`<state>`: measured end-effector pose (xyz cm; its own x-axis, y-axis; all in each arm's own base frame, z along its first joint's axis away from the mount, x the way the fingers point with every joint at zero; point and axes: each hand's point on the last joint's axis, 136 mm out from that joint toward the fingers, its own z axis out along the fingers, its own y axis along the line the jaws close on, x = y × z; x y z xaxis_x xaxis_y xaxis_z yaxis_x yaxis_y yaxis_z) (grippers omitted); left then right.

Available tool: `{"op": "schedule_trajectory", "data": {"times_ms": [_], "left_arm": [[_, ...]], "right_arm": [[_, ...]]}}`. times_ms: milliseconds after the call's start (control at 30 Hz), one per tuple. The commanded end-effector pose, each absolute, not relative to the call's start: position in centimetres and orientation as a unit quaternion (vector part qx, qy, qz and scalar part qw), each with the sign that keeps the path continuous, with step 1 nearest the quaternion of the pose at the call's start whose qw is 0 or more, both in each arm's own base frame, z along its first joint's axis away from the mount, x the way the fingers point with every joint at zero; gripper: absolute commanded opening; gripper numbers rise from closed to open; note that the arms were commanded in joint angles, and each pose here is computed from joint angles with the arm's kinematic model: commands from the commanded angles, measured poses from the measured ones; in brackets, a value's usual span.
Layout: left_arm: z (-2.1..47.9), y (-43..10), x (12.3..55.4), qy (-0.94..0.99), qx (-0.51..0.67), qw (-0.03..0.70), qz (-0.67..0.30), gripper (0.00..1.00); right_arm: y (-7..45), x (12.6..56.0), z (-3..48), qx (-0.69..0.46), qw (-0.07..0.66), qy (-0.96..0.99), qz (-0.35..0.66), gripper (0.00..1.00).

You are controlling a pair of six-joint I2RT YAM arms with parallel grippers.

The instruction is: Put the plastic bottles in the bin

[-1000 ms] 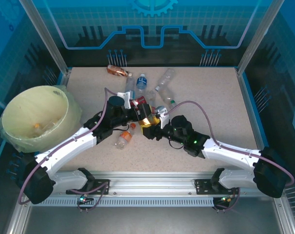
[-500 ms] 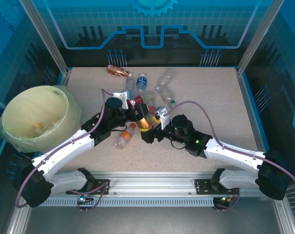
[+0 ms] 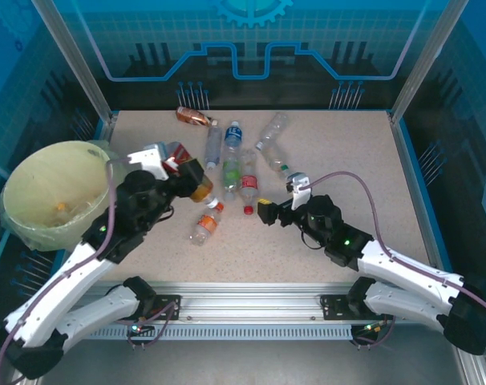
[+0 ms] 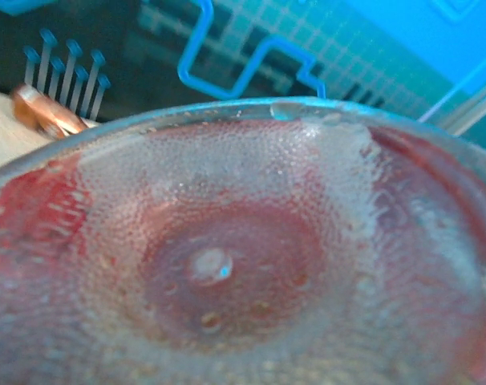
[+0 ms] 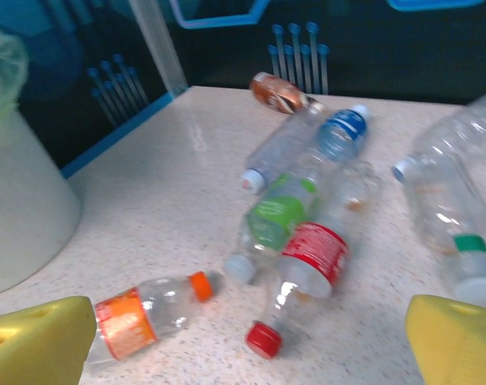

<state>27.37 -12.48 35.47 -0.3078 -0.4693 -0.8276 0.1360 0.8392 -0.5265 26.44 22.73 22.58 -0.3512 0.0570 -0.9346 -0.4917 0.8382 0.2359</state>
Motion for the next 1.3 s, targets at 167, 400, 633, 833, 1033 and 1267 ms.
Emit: {"op": "schedule_trajectory", "data": {"times_ms": [167,400,633,833,1033,1267], "left_arm": [[42.8,-4.0,23.0,0.715,-0.140,0.672,-0.132,0.54],[46.8,2.7,20.6,0.673,-0.193,0.713,0.039,0.54],[47.3,6.0,20.5,0.644,-0.261,0.709,0.117,0.53],[45.7,8.5,22.3,0.664,-0.304,0.666,0.149,0.53],[43.2,12.7,23.6,0.680,-0.382,0.615,0.114,0.54],[38.0,17.9,24.9,0.659,-0.508,0.554,0.023,0.55]], "right_arm": [[19.6,27.4,22.2,-0.073,0.553,0.798,0.229,1.00],[19.6,27.7,22.6,-0.075,0.555,0.796,0.231,1.00],[20.2,28.2,22.5,-0.080,0.548,0.799,0.236,1.00],[20.8,28.2,22.9,-0.091,0.544,0.798,0.241,1.00],[20.5,28.0,22.9,-0.087,0.541,0.801,0.242,1.00],[19.7,27.6,23.2,-0.080,0.547,0.799,0.238,1.00]]}}
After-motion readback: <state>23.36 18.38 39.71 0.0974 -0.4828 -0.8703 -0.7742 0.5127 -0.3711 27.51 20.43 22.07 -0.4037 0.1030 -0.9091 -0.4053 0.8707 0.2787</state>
